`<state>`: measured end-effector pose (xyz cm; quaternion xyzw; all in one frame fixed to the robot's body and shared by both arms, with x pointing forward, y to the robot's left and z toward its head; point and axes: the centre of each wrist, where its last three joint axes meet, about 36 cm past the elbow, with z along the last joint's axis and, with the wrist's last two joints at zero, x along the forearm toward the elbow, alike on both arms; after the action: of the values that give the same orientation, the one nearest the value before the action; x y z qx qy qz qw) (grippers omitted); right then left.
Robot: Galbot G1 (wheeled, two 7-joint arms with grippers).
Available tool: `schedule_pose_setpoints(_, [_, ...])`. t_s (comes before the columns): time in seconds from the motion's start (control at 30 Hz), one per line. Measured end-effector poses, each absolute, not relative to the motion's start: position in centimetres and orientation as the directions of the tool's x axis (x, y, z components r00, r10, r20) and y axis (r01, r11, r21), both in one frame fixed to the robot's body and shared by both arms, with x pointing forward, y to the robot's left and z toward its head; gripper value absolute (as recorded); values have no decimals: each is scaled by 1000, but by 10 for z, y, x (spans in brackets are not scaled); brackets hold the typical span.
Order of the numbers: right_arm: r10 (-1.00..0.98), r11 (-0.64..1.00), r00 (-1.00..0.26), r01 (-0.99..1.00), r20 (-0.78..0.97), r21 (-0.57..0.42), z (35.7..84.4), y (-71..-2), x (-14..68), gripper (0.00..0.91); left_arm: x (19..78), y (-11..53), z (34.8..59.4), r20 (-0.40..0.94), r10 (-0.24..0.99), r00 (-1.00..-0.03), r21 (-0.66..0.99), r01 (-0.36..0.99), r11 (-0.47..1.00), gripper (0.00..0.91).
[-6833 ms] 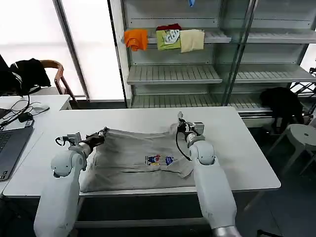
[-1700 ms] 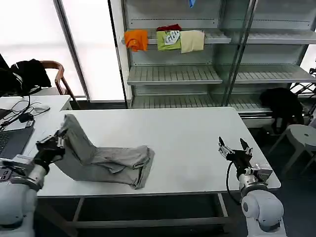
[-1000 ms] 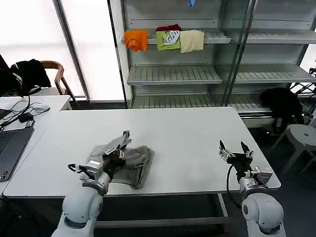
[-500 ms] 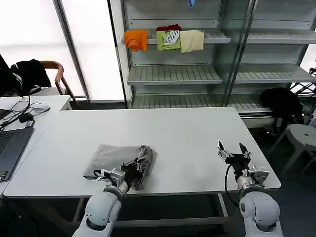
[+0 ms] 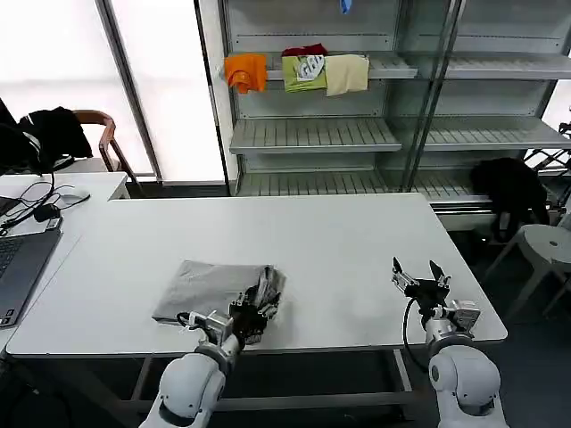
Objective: Fold and organize the clothes.
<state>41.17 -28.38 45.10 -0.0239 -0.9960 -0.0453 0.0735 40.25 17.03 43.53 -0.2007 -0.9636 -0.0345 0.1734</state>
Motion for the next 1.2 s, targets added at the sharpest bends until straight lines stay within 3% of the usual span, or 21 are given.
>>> schedule_pose_setpoints(0.2, [39,995,-988,52,149,83,451,-283,412,907,404,202,462,264,393,-881,-66,391,918,907])
schedule_pose_setpoints(0.4, [34,995,-987,48,155,83,449,-279,415,907,416,262,473,222,307,-926,-31,308,951,907])
schedule_pose_setpoints(0.9, [38,996,-986,49,160,68,449,-281,413,907,431,335,421,333,159,-929,-7,166,986,907])
schedule_pose_setpoints(1.17, [38,996,-985,50,165,67,447,-281,414,907,435,355,407,370,126,-921,-47,116,992,907])
schedule_pose_setpoints(1.2, [38,997,-986,50,165,67,447,-281,414,907,435,357,406,373,124,-919,-55,111,992,867])
